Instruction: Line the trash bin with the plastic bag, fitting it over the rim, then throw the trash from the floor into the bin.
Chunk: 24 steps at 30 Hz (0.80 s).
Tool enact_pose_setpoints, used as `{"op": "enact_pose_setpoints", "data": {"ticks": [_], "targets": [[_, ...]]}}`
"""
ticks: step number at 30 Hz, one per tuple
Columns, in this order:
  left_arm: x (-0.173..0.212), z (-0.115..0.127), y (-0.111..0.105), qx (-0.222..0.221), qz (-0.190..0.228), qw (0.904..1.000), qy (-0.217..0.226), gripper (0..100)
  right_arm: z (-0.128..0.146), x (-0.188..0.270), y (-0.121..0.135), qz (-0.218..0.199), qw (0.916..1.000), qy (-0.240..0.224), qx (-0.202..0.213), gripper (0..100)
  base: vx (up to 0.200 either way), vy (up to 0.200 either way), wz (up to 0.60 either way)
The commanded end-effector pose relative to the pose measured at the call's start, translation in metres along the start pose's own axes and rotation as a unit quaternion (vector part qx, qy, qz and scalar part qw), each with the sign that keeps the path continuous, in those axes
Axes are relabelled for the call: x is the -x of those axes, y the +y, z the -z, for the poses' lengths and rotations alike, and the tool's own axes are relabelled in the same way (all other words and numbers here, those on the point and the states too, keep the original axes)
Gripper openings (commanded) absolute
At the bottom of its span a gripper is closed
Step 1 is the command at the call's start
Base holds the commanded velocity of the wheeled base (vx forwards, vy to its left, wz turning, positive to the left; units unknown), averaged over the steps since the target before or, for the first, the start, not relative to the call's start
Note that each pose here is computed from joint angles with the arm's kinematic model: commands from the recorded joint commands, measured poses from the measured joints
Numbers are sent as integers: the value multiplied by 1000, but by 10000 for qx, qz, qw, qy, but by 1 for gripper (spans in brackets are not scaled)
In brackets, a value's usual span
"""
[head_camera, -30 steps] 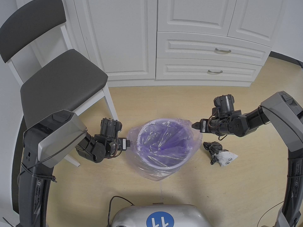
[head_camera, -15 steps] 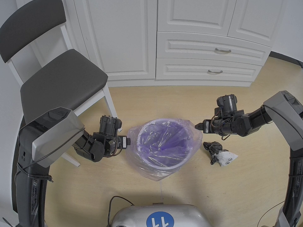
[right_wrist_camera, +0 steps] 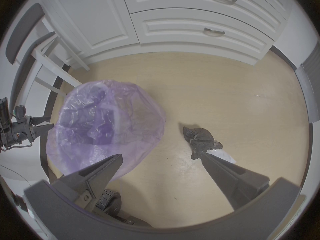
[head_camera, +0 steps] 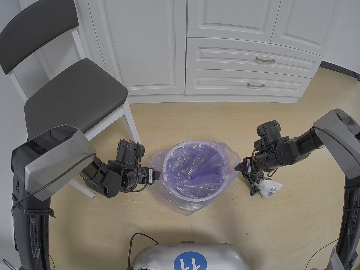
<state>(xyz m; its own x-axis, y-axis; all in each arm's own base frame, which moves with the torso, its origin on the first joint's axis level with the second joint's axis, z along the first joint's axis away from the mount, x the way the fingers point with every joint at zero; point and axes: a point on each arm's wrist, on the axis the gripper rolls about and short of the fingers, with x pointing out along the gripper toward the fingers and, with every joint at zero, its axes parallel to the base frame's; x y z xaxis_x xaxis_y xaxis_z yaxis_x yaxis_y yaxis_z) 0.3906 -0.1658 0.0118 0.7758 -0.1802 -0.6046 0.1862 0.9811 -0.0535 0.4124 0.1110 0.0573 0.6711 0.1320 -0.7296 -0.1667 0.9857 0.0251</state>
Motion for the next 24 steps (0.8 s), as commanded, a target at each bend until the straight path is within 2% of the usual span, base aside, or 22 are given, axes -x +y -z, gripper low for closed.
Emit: {"op": "enact_pose_setpoints", "data": {"ticks": [1, 13, 24], "targets": [[-1, 6, -2, -46, 58, 9999, 82, 100, 17, -49, -7, 65, 9994, 313, -119, 100, 0, 0, 0], [-6, 7, 1, -29, 39, 9999, 96, 100, 27, -116, 0, 76, 9950, 331, -942, 100, 0, 0, 0], [-14, 15, 1, -21, 83, 9998, 205, 100, 32, -124, 5, 58, 9947, 387, -951, 100, 0, 0, 0]]}}
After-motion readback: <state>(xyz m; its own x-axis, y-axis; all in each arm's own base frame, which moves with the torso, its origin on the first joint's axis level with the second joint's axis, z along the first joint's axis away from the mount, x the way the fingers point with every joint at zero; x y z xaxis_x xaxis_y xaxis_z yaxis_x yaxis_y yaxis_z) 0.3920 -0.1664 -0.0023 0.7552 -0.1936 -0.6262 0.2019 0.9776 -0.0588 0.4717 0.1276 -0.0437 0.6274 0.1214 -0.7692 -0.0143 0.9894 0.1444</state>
